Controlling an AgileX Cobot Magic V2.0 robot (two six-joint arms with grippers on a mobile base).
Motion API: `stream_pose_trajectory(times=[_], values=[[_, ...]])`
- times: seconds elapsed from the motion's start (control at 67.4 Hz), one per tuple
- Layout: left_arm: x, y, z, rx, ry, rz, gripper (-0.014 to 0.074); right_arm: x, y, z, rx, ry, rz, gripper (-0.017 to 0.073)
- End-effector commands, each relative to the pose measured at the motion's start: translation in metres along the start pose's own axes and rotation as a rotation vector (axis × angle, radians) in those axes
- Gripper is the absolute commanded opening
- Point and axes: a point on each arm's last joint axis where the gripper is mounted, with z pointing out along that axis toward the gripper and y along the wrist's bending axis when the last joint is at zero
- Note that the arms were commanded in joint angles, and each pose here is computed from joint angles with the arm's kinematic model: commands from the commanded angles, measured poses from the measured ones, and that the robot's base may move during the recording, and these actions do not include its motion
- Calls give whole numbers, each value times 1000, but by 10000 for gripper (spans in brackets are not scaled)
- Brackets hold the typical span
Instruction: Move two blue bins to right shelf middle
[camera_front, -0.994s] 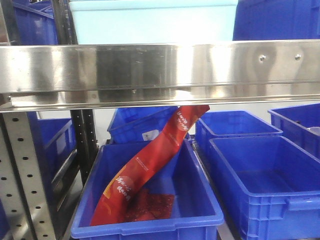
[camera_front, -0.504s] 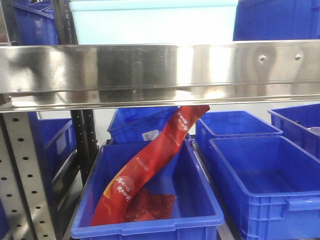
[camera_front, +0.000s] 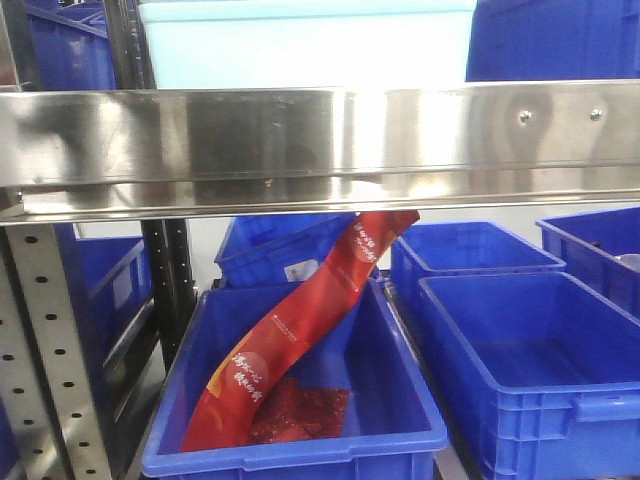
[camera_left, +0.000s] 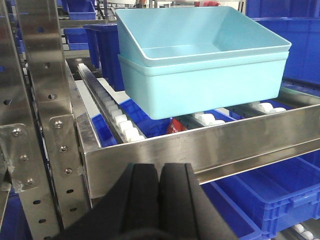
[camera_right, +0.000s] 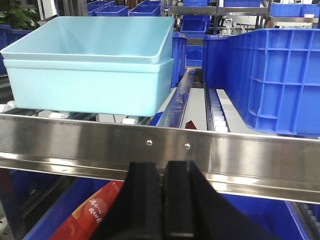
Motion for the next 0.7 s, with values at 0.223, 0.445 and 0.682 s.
stream_pose_trajectory(times=[0.223, 0.445, 0.682], values=[[6, 3, -5, -42, -26, 53, -111, -1, 0, -1, 7, -26, -16, -162], [57, 8, -11, -177, -112, -7, -111, -1, 0, -1, 7, -26, -16, -162], [108, 13, -9, -275, -113, -65, -111, -1, 0, -1, 7, -26, -16, -162]])
